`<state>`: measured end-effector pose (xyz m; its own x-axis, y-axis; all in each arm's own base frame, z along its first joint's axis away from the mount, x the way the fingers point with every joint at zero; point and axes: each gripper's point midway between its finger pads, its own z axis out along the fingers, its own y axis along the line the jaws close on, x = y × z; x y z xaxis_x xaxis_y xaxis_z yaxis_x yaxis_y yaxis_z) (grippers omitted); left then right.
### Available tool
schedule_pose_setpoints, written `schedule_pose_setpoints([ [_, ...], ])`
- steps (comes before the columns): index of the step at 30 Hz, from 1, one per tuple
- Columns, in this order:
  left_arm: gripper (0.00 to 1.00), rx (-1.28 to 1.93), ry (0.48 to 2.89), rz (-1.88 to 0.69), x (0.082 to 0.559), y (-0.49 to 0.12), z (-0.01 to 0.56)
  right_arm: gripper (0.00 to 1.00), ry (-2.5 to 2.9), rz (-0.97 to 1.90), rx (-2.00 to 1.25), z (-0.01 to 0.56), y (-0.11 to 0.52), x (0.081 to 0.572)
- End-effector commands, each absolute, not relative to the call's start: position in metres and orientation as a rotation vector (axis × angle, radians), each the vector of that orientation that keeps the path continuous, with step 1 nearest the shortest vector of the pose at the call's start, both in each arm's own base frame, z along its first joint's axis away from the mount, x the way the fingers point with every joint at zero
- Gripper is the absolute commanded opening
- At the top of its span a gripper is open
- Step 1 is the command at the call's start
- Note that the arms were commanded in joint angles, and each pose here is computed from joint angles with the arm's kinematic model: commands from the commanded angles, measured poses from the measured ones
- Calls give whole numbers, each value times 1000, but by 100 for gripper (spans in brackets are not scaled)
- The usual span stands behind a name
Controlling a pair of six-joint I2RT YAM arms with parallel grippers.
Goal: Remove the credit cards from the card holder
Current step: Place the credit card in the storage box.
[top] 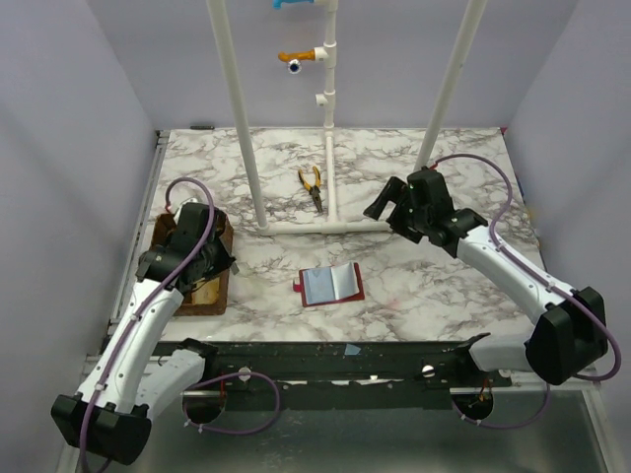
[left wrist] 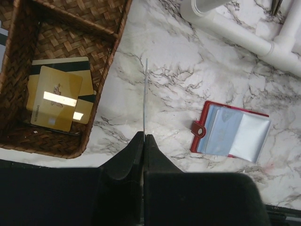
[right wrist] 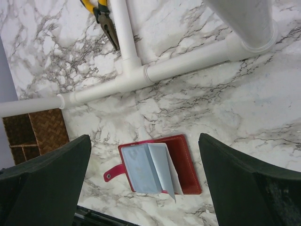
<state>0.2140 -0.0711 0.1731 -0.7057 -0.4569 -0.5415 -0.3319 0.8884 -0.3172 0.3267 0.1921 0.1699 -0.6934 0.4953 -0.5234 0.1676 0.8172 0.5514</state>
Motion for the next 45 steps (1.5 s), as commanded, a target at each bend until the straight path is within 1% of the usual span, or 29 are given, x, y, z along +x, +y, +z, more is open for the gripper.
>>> schedule_pose_setpoints([
  [1,0,-662,2356,-235,231,-53,186,100,2308,582,496,171,186,336],
  [10,0,-811,2273,-256,262,-33,197,100,2323,559,523,162,177,353],
  [20,0,-983,2191,-221,273,0,193,100,2317,492,534,154,165,372],
  [26,0,-1093,2149,-232,277,9,179,100,2342,598,426,154,182,367],
  [33,0,-1204,2076,-289,299,17,165,100,2385,660,338,152,194,362],
  [41,0,-1311,1974,-271,316,46,157,100,2424,673,235,148,208,360],
  [45,0,-1322,1969,-254,326,52,156,100,2431,670,200,147,212,356],
])
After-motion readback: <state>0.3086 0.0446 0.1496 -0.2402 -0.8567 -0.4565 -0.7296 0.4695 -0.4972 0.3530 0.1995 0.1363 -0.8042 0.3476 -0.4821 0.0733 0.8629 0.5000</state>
